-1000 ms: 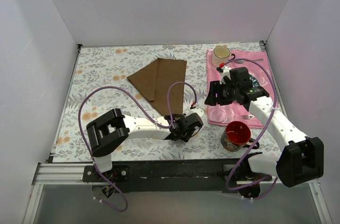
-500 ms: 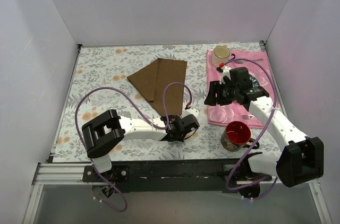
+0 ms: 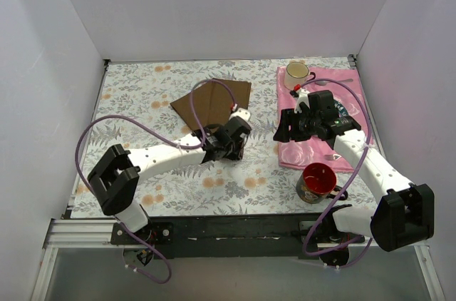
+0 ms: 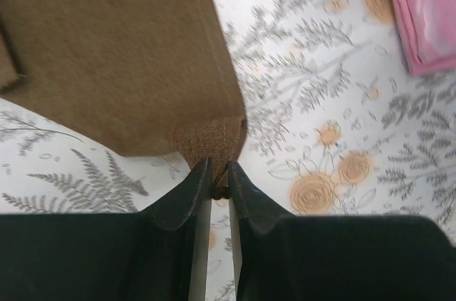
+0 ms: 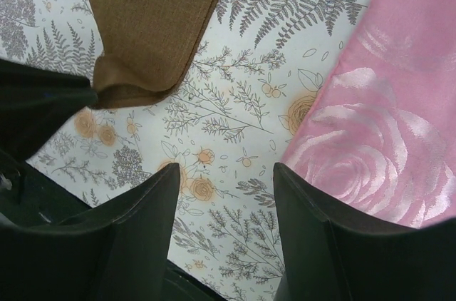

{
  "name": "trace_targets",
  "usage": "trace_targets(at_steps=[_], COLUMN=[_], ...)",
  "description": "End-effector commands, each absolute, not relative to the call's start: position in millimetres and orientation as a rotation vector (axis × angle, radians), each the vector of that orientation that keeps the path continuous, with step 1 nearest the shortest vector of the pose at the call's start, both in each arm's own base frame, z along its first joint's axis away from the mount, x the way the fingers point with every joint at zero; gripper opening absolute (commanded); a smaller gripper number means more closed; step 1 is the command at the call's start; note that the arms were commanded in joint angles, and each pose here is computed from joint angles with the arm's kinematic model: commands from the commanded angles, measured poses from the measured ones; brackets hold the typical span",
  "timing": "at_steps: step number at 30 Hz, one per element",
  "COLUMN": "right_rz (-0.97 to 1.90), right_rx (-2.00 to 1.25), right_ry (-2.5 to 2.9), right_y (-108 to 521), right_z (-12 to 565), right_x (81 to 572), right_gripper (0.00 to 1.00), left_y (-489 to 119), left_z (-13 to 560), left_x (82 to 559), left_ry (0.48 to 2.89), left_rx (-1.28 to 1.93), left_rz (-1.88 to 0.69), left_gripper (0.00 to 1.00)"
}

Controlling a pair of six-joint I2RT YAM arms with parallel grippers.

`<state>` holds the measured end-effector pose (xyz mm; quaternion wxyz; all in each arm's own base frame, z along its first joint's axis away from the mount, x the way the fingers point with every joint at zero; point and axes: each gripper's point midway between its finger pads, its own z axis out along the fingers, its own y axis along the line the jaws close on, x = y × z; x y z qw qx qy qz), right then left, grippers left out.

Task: Fold the napkin, place the utensils inside, and roll it up
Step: Fold the napkin

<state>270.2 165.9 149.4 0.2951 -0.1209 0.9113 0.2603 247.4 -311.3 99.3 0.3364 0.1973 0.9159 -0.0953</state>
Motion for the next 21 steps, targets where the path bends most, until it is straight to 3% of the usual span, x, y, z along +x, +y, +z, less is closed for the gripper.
trace_targets(at_steps=[1,15,21], right_rz=[0.721,0.766,0.785], right_rx=[-0.341,-0.386,-0.408], right_ry=[2.362,2.358,2.356], right_y=[171,182,188], right_z=[163,164,163], right_x=[282,293,302], right_gripper=[0.63,0.63,0.63], left_y=[-290,-211,-180], left_z=[136,170,169], left_x=[285,412,445], left_ry=[2.357,2.35,2.357], left_rx=[0.385,-0.01,-0.147], left_rz=[-0.317,-0.255,-0.267], left_gripper=[0.0,0.0,0.0])
